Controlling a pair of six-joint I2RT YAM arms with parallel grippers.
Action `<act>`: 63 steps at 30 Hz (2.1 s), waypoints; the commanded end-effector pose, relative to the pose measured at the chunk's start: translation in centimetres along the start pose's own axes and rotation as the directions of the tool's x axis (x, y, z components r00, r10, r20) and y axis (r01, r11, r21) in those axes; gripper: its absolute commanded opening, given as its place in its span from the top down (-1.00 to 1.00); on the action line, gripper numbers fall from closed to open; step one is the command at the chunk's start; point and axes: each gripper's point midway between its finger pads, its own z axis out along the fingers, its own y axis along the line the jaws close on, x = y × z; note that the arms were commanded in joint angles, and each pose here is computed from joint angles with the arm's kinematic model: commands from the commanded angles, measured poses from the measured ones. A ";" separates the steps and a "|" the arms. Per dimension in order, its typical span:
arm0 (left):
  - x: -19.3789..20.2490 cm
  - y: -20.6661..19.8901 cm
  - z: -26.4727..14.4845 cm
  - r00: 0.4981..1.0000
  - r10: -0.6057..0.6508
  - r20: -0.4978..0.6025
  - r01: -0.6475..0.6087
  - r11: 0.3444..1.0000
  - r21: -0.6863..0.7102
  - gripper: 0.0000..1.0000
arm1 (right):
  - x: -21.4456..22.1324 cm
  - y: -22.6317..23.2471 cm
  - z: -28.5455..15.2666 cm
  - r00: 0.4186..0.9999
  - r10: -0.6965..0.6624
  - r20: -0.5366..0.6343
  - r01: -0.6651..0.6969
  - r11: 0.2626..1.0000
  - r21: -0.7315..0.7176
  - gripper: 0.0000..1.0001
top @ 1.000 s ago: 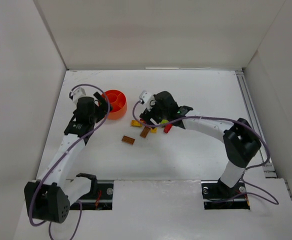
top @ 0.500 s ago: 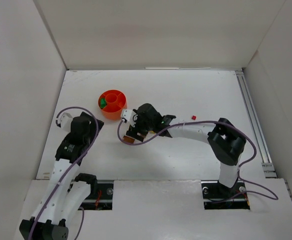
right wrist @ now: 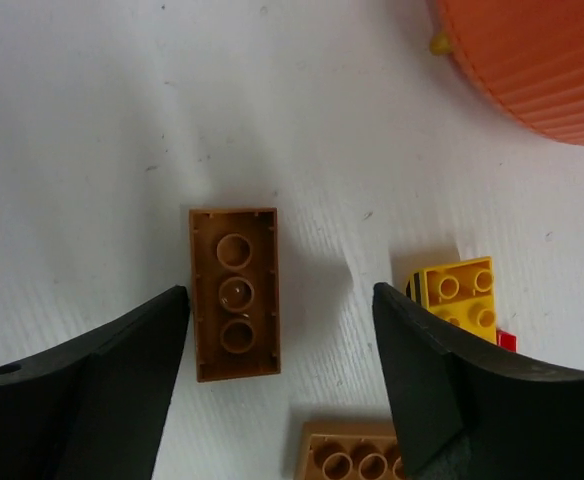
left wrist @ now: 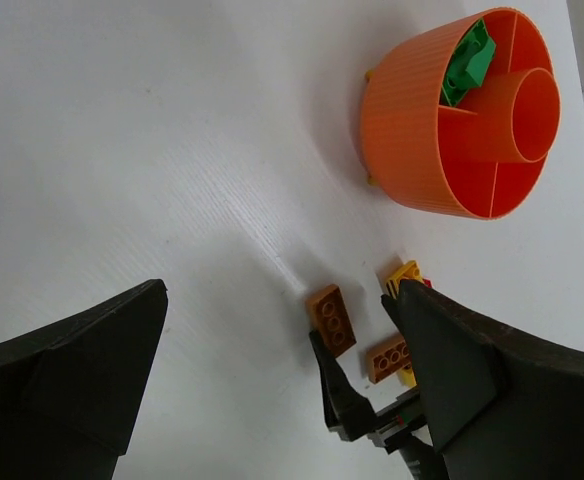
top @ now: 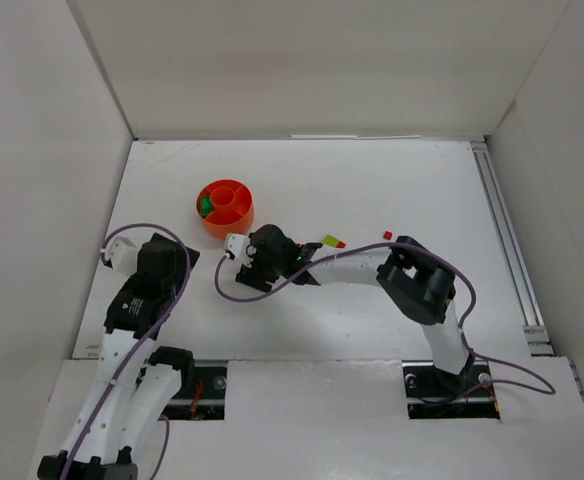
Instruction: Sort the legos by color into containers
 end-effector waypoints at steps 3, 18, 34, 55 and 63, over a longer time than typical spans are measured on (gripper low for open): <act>-1.2 -0.5 -1.6 0.999 -0.023 0.035 0.021 0.999 0.046 -1.00 | -3.2 -0.1 0.5 0.996 0.016 0.086 -0.021 0.998 0.055 -0.24; -3.3 -1.9 -2.3 0.994 -0.023 0.104 0.015 0.997 0.078 -1.00 | -12.4 -1.2 -5.8 0.935 -0.063 0.349 0.046 0.997 0.055 0.56; -5.0 -4.0 -1.5 0.986 0.014 0.168 -0.028 0.996 0.086 -1.00 | -18.3 -10.7 -4.7 0.893 -0.045 0.448 -0.186 0.869 0.458 0.51; -5.0 -3.4 -1.9 0.984 0.012 0.177 -0.027 0.996 0.083 -1.00 | -17.9 -10.7 -1.2 0.891 -0.044 0.451 -0.193 0.863 0.467 0.15; -4.9 -3.5 -1.9 0.986 0.013 0.169 -0.028 0.996 0.087 -1.00 | -17.0 -10.0 0.1 0.896 -0.028 0.442 -0.190 0.877 0.441 -0.24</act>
